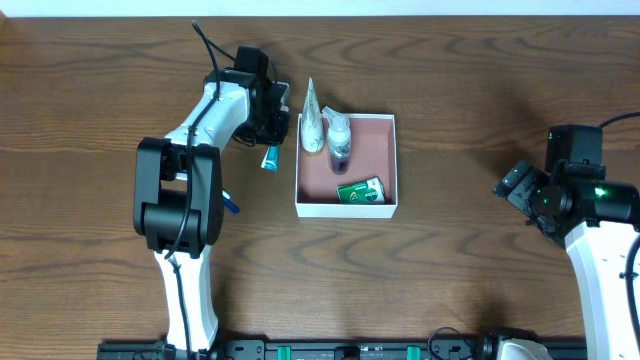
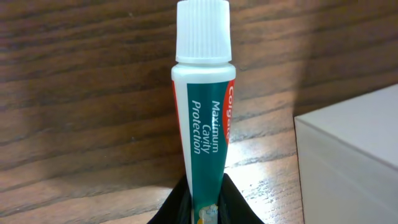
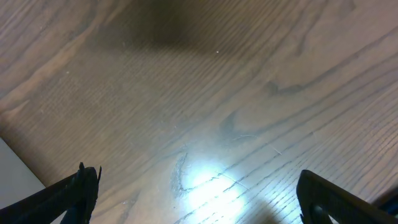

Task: Pack container
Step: 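Lift the toothpaste and carry it over the box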

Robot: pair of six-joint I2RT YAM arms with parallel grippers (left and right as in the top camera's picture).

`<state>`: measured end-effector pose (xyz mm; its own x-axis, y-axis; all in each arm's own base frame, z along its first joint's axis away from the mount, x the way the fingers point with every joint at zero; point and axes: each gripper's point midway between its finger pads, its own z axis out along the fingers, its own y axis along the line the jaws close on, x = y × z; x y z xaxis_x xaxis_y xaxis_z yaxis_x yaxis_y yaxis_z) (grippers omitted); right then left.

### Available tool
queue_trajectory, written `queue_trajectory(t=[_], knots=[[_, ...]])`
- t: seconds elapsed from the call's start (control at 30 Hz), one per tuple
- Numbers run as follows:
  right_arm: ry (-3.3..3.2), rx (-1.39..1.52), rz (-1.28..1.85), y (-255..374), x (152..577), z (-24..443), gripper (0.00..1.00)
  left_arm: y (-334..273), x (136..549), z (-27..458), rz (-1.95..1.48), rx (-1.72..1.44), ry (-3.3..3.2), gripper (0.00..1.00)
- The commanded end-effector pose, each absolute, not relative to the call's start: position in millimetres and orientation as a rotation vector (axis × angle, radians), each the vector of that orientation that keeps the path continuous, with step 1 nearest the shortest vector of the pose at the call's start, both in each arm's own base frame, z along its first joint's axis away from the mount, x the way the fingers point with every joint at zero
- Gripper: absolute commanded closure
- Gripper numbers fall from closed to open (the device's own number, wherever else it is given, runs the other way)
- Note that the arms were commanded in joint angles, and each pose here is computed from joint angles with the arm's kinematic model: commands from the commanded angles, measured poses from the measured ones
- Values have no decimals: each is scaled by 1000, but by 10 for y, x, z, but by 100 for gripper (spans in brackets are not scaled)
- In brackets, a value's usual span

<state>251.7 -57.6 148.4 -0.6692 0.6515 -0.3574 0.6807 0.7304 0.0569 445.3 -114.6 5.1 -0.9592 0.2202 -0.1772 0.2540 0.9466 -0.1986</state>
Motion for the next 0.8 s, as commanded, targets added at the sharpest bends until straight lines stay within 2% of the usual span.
queue_trajectory(t=[0.0,0.27,0.63,0.77], knots=[[2561,1061,-117,-610,2524,1503,1,-1075,4616,179,-343,246,2918,87],[2561,1061,-117,-610,2524,1503,1,-787,4802,699,-349,37,2806,88],[2561,1061,-117,-610,2524,1503,1,-725,5037,2044,-399,-91,2435,88],[2561,1061,-117,-610,2524,1503,1,-757,5001,2362,-436,-143,2361,88]])
